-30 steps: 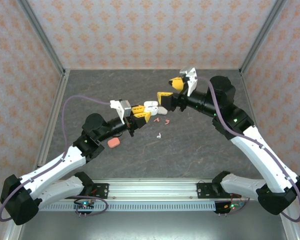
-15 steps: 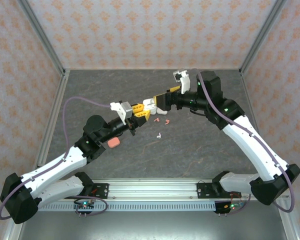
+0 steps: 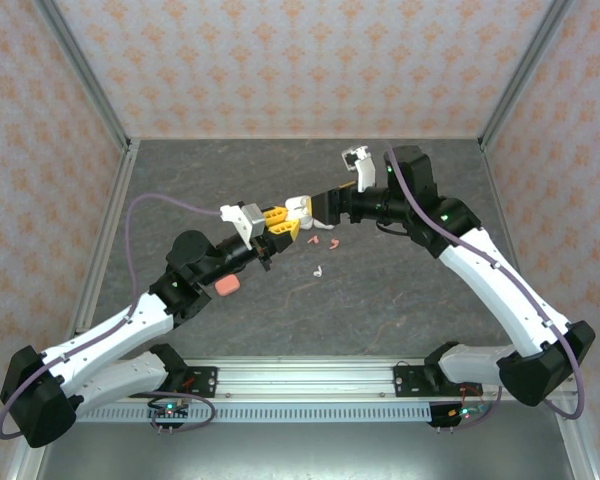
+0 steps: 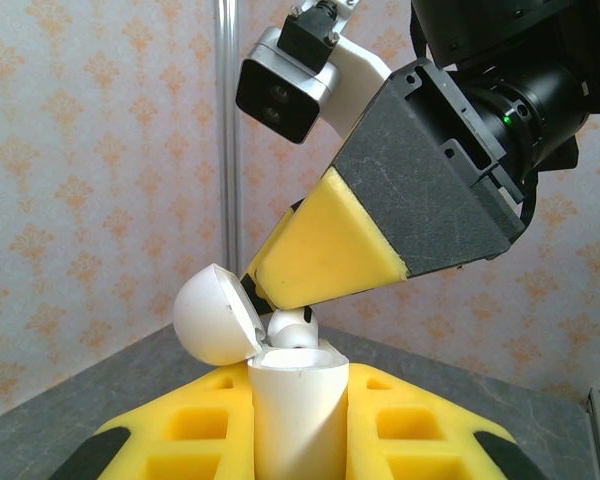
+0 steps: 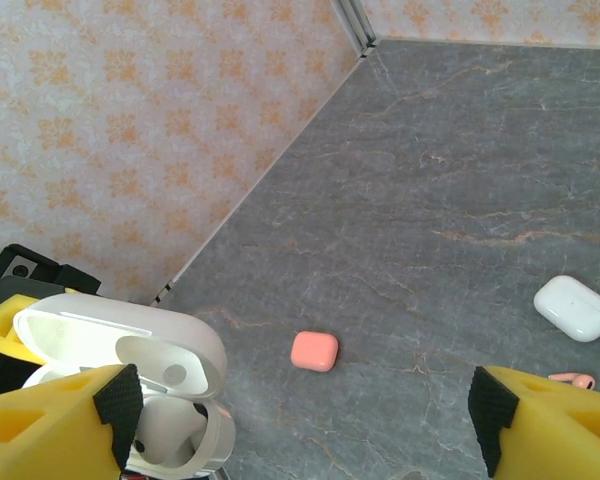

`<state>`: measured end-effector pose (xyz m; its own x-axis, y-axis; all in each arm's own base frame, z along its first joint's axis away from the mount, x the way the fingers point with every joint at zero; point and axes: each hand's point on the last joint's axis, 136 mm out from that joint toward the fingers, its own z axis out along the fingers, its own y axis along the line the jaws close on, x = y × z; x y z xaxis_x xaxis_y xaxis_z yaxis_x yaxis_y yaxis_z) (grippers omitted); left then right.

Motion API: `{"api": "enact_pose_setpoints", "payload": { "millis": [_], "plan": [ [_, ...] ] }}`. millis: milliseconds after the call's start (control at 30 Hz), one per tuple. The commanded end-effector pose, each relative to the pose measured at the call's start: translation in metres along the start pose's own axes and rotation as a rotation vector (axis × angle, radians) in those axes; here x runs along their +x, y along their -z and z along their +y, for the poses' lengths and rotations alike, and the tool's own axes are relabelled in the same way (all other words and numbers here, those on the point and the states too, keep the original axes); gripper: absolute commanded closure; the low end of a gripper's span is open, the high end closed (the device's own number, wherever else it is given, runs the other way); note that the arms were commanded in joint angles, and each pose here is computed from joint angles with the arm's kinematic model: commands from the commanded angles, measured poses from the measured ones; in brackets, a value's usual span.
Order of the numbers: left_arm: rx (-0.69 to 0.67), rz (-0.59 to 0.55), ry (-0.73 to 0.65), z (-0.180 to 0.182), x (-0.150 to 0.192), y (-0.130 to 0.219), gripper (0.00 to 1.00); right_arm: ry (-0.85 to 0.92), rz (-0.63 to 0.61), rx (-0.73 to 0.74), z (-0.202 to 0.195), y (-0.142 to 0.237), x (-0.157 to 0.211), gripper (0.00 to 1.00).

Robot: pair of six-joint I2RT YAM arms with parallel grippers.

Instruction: Insert wireless bluetooth earbuds into charging case

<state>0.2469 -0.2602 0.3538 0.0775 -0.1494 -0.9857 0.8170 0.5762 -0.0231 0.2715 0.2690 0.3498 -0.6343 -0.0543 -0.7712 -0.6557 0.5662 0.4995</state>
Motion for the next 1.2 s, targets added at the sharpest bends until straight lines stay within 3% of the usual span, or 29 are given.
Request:
{"api": "enact_pose_setpoints", "payload": {
  "millis": [0, 167, 300, 533, 700, 833, 967, 1167],
  "plan": [
    [0.006, -0.064, -0.03, -0.003, -0.018, 0.001, 1.0, -0.022, 0.033, 0.022, -0.01, -0.007, 0.009, 0.15],
    [-0.003, -0.056, -0.029, -0.002, -0.017, 0.0, 1.0, -0.004, 0.007, 0.007, -0.003, 0.0, 0.001, 0.14],
    [-0.037, -0.033, -0.026, 0.004, -0.011, 0.002, 1.0, 0.007, -0.04, 0.002, 0.004, 0.012, -0.009, 0.06],
    [-0.117, 0.002, -0.022, 0.014, 0.005, 0.021, 1.0, -0.078, -0.019, 0.22, -0.035, 0.021, 0.004, 0.03],
    [-0.167, 0.032, -0.024, 0.018, 0.018, 0.042, 1.0, -0.226, 0.056, 0.31, -0.066, 0.006, 0.039, 0.08],
    [-0.184, 0.046, -0.022, 0.018, 0.024, 0.054, 1.0, -0.336, 0.192, 0.409, -0.102, -0.02, 0.088, 0.12],
    [-0.189, 0.045, -0.022, 0.017, 0.025, 0.061, 1.0, -0.314, 0.341, 0.535, -0.13, -0.048, 0.136, 0.14],
    [-0.194, 0.04, -0.026, 0.017, 0.025, 0.066, 1.0, -0.289, 0.514, 0.606, -0.153, -0.091, 0.183, 0.15]
  ]
}}
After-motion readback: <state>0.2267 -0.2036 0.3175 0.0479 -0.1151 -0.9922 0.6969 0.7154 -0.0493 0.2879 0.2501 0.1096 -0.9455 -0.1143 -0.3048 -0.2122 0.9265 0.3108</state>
